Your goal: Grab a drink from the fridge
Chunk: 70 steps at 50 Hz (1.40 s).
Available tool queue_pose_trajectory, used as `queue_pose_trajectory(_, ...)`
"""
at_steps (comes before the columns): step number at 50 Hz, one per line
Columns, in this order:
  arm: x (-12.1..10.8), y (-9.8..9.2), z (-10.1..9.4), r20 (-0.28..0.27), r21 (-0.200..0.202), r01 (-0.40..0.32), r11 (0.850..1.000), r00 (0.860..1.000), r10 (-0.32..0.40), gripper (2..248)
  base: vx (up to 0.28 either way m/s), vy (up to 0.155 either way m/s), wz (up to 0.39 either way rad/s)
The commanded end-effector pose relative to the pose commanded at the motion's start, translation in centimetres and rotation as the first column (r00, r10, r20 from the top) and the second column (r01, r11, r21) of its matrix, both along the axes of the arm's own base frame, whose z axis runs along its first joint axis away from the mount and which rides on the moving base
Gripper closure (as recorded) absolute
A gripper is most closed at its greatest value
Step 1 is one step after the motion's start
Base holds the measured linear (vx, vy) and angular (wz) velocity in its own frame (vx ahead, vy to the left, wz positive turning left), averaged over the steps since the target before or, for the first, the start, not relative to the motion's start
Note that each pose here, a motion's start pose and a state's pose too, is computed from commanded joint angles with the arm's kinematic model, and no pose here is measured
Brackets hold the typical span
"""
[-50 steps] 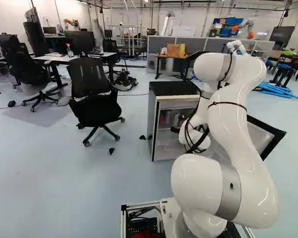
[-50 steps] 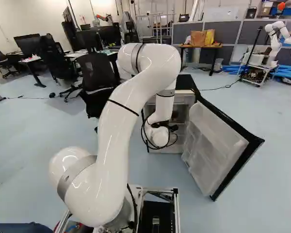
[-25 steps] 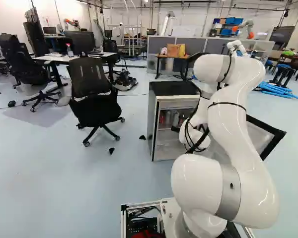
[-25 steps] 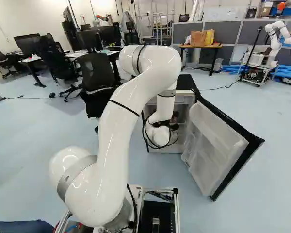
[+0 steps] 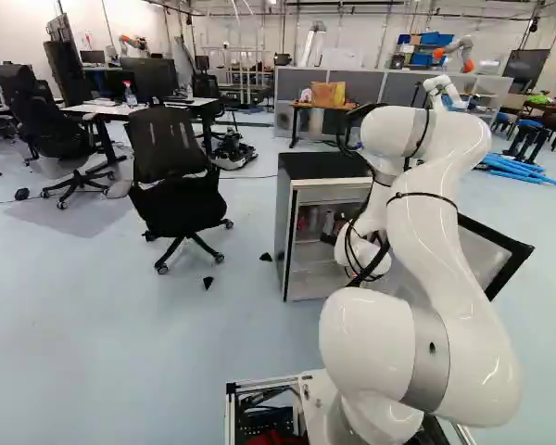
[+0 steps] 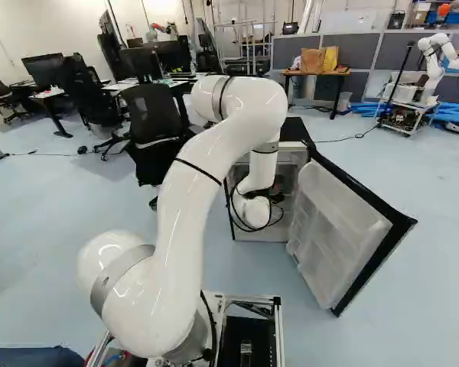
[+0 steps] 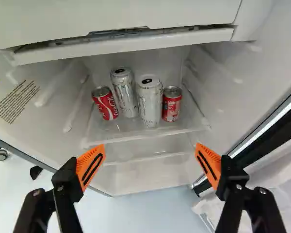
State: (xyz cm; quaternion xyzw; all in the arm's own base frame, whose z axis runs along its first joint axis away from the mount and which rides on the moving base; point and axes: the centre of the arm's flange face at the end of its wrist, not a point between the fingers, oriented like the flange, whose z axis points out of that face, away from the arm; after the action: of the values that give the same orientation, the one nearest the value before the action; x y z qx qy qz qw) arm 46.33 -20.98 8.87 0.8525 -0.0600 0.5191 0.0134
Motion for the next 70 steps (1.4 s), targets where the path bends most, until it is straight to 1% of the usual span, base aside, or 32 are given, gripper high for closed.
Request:
queue_pose_trajectory(8, 0.9, -0.4, -0.7, 0.009, -0.005, -0.001, 1.000, 1.000, 0.001, 3, 0.000, 0.000, 0.000)
queue_pose_trajectory(29, 2.9, -1.7, -3.9, 0.023, -0.010, 0.003, 1.000, 1.000, -0.003, 3, 0.000, 0.000, 0.000)
queue_pose_trajectory(44, 3.5, -2.2, -5.9, 0.045, -0.011, 0.008, 1.000, 0.999, -0.007, 3, 0.000, 0.000, 0.000)
queue_pose_trajectory(58, 4.0, -2.3, -7.6, 0.073, -0.012, 0.008, 1.000, 0.997, -0.007, 3, 0.000, 0.000, 0.000)
queue_pose_trajectory(70, 4.4, -2.4, -7.3, 0.119, -0.019, 0.008, 1.000, 0.993, -0.006, 3, 0.000, 0.000, 0.000)
